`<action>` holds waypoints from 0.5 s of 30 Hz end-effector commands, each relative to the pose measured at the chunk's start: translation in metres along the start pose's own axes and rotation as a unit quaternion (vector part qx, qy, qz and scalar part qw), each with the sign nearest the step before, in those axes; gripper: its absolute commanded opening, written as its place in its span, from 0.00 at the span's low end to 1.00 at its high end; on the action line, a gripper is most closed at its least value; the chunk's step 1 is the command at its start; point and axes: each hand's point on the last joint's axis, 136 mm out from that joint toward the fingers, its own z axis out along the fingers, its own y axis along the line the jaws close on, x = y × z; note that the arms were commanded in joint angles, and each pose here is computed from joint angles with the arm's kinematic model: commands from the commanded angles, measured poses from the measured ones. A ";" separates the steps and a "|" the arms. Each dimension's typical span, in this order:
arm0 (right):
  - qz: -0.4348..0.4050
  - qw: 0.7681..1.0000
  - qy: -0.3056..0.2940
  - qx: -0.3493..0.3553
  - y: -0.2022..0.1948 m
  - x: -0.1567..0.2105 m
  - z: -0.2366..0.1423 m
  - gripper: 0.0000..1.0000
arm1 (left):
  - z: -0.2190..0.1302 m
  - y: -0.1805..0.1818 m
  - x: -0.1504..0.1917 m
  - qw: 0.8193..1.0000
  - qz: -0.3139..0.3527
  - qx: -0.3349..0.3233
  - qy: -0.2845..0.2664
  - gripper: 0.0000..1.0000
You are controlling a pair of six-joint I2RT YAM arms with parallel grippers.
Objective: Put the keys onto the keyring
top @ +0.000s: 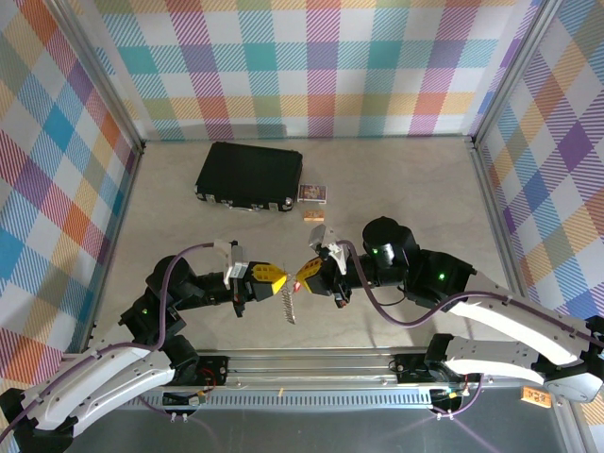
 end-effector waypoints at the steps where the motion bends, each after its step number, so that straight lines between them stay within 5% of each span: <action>1: -0.013 0.999 -0.037 -0.017 0.010 -0.022 -0.004 0.00 | -0.003 -0.007 -0.014 0.999 0.017 0.008 -0.029 0.00; 15: -0.005 0.999 -0.033 -0.017 0.008 -0.021 0.000 0.00 | -0.005 -0.009 -0.016 0.999 0.020 0.011 -0.033 0.00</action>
